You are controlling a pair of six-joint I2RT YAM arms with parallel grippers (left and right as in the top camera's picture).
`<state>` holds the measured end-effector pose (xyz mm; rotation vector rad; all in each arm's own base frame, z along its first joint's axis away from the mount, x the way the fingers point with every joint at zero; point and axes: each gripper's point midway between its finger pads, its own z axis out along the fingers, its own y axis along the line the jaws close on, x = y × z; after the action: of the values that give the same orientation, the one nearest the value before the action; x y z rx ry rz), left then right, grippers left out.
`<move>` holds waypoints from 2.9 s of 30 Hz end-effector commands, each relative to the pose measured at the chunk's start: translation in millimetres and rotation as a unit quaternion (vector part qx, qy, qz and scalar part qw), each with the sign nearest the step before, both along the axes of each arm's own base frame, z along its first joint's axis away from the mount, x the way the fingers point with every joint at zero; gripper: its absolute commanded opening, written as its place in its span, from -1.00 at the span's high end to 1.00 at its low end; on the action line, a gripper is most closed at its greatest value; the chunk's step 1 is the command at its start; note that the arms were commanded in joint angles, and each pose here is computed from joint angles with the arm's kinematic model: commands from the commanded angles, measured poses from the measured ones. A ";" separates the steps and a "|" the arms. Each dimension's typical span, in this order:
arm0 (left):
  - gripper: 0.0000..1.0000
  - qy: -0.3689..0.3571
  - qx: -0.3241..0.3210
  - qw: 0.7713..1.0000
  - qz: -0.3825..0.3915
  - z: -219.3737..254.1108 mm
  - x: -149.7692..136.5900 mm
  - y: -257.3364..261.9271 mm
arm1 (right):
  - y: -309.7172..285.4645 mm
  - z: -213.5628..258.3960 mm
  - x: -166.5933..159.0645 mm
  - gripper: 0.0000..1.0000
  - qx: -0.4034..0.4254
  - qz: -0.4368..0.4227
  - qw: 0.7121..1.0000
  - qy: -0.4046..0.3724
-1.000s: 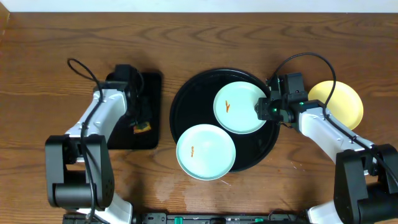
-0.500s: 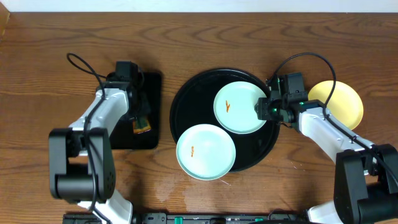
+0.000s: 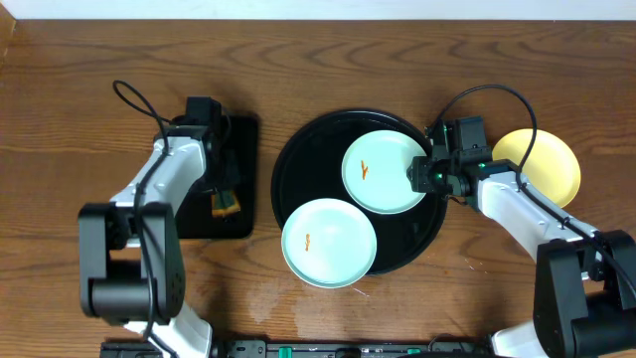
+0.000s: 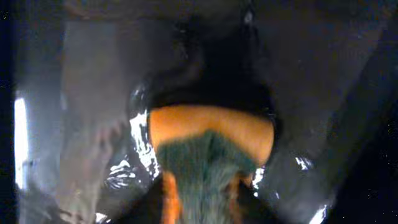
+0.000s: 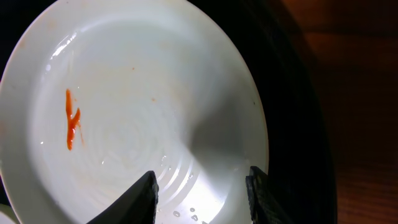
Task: Clean dirty plates on tray and stack at the side
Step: 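Grasp the sponge again with the left gripper and wet it in the tray, then scrub the pale blue plate held by the right gripper with the sponge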
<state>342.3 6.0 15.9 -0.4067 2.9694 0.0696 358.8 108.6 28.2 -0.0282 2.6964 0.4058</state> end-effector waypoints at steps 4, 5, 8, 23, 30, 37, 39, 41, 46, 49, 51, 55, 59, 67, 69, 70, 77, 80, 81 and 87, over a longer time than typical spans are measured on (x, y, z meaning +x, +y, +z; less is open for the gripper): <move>-0.02 -0.012 -0.009 1.000 0.021 31.6 -4.9 -0.5 | -3.6 6.7 4.0 0.10 -0.001 -0.002 1.000 -0.010; -0.01 -0.006 -0.021 1.000 0.019 28.9 -8.5 -4.7 | -3.7 6.6 3.9 0.09 -0.002 -0.002 1.000 -0.010; 0.16 0.005 -0.031 0.999 0.021 18.7 -17.1 -8.2 | -3.6 6.6 3.9 0.09 -0.001 -0.002 1.000 -0.010; 0.85 -0.011 -0.032 0.999 0.020 -25.3 -30.8 -8.1 | -6.5 6.3 5.1 0.03 -0.009 -0.005 1.000 -0.012; 0.85 -0.048 -0.033 0.998 0.019 44.0 -0.2 -8.9 | -20.6 7.8 15.1 0.17 -0.056 -0.008 0.998 -0.039; 0.85 -0.140 -0.066 0.988 -0.027 124.8 29.2 -45.4 | -27.3 1.0 18.8 0.24 -0.074 -0.020 0.996 -0.039; 0.85 -0.160 -0.074 0.983 -0.050 136.2 34.1 -63.0 | -27.8 -5.4 17.3 0.24 -0.077 -0.019 0.996 -0.031; 0.85 -0.171 -0.079 0.979 -0.078 140.8 35.3 -84.3 | -29.4 -15.5 14.9 0.24 -0.079 -0.020 0.997 -0.017; 0.85 -0.173 -0.086 0.975 -0.107 141.9 31.9 -107.4 | -15.7 -28.3 4.1 0.40 -0.040 -0.012 0.999 0.018; 0.85 -0.182 -0.111 0.970 -0.120 145.6 34.1 -120.8 | -2.2 -26.1 2.1 0.54 -0.005 0.006 1.000 0.022; 0.85 -0.190 -0.128 0.966 -0.123 148.7 36.8 -131.7 | 2.7 -23.0 5.7 0.61 0.009 0.009 1.000 0.013; 0.85 -0.183 -0.146 0.964 -0.123 148.3 30.6 -148.5 | -1.2 -20.7 13.8 0.63 0.000 -0.003 1.000 -0.002; 0.85 -0.191 -0.154 0.959 -0.140 148.9 30.5 -162.8 | -8.5 -26.9 15.1 0.66 -0.020 -0.012 1.000 -0.002; 0.85 -0.190 -0.168 0.954 -0.158 135.2 31.6 -201.8 | -2.5 -50.4 18.9 0.98 -0.014 0.008 1.000 0.004; 0.85 -0.181 -0.174 0.956 -0.152 124.0 33.8 -211.6 | -2.9 -54.5 16.9 0.98 -0.015 0.010 1.000 0.010; 0.85 -0.178 -0.179 0.956 -0.152 119.3 34.6 -216.8 | -3.0 -55.2 15.5 0.98 -0.016 0.010 1.000 0.013; 0.85 -0.150 -0.232 0.948 -0.159 74.8 31.4 -284.3 | -4.2 -57.5 9.2 0.98 -0.011 -0.009 0.999 0.032; 0.85 -0.144 -0.244 0.946 -0.156 57.9 28.9 -307.3 | -4.4 -58.0 8.0 0.98 -0.011 -0.008 0.999 0.035; 0.85 -0.142 -0.248 0.946 -0.154 51.3 27.7 -314.3 | -4.6 -58.3 7.2 0.98 -0.012 -0.008 0.999 0.037; 0.85 -0.105 -0.248 0.957 -0.106 -1.7 28.3 -323.1 | -4.7 -59.3 4.7 0.98 -0.013 -0.008 0.999 0.042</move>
<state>369.3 -323.8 40.0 0.0101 2.7088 -0.7245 390.2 112.3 2.2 -0.0298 2.6589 0.4189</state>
